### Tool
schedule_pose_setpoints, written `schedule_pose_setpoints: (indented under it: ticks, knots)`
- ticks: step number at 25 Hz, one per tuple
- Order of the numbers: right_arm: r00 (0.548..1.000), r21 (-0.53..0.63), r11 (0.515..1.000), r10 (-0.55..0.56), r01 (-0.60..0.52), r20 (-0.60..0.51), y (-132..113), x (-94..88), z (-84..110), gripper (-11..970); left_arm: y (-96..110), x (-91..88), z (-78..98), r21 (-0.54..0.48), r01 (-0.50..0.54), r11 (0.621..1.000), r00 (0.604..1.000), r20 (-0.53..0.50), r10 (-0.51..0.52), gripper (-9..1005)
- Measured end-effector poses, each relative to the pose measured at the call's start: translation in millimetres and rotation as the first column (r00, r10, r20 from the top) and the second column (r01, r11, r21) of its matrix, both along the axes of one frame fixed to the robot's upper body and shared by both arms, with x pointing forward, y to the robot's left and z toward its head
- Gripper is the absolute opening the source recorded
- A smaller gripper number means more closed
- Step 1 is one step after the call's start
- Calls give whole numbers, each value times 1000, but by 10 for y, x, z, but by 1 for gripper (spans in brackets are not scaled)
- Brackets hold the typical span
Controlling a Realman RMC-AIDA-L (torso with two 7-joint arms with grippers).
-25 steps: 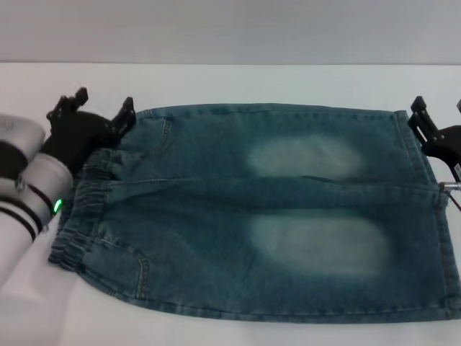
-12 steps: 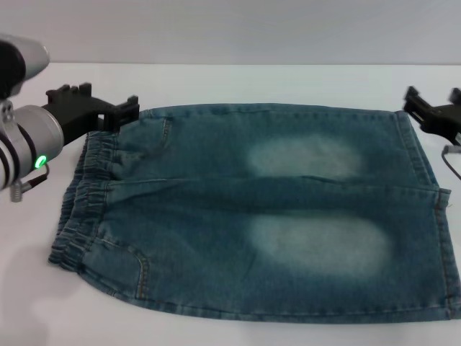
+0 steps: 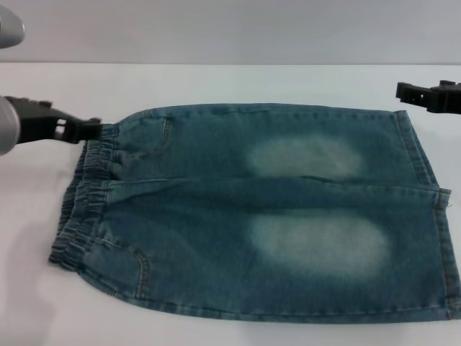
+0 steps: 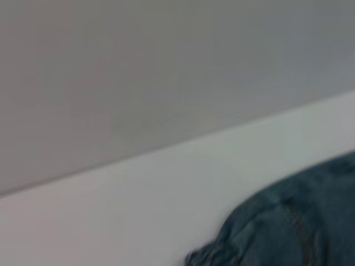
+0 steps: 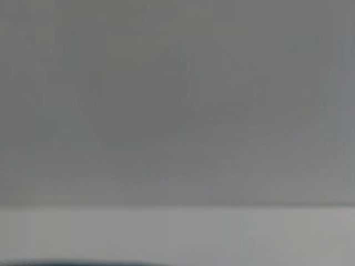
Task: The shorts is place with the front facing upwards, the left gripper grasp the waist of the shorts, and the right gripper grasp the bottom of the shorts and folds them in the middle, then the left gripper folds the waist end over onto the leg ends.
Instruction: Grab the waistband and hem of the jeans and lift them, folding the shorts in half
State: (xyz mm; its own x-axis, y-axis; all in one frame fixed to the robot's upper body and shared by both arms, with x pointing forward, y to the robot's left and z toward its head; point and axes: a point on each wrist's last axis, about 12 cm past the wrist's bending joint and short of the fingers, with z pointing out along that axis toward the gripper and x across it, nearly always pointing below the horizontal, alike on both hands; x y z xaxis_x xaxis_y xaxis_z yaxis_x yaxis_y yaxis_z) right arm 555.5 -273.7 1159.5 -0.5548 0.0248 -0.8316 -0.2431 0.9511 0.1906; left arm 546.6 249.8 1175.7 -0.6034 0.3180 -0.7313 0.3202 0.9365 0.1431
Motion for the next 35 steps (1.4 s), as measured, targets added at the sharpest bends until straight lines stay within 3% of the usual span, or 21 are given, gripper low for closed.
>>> schedule_pose_setpoints:
  ticks: [4, 6, 10, 13, 15, 23, 35]
  knots:
    - [990, -107, 993, 26, -41, -141, 38, 90, 194, 767, 35, 0, 30, 39, -12, 999, 996, -86, 15, 813]
    - [977, -98, 991, 72, -93, -200, 89, 81, 263, 767, 34, -6, 27, 41, -9, 999, 994, -104, 13, 814]
    - [963, -81, 988, 110, -134, -244, 87, -18, 399, 768, 60, -59, -14, 52, -4, 999, 983, -182, 14, 814]
    - [959, -71, 991, 87, -110, -269, -11, -116, 436, 768, 79, -90, -46, 59, -7, 998, 976, -219, 20, 814]
    - [956, -62, 995, 63, -84, -287, -94, -192, 424, 769, 140, -162, -126, 74, -25, 997, 954, -295, 46, 814]
    - [954, -73, 997, -24, 2, -300, -340, -392, 377, 767, 185, -268, -237, 88, -43, 995, 909, -410, 76, 805]
    - [964, -127, 992, -48, 15, -260, -340, -299, 389, 768, 68, -203, -387, 85, -30, 996, 869, -491, 68, 773]
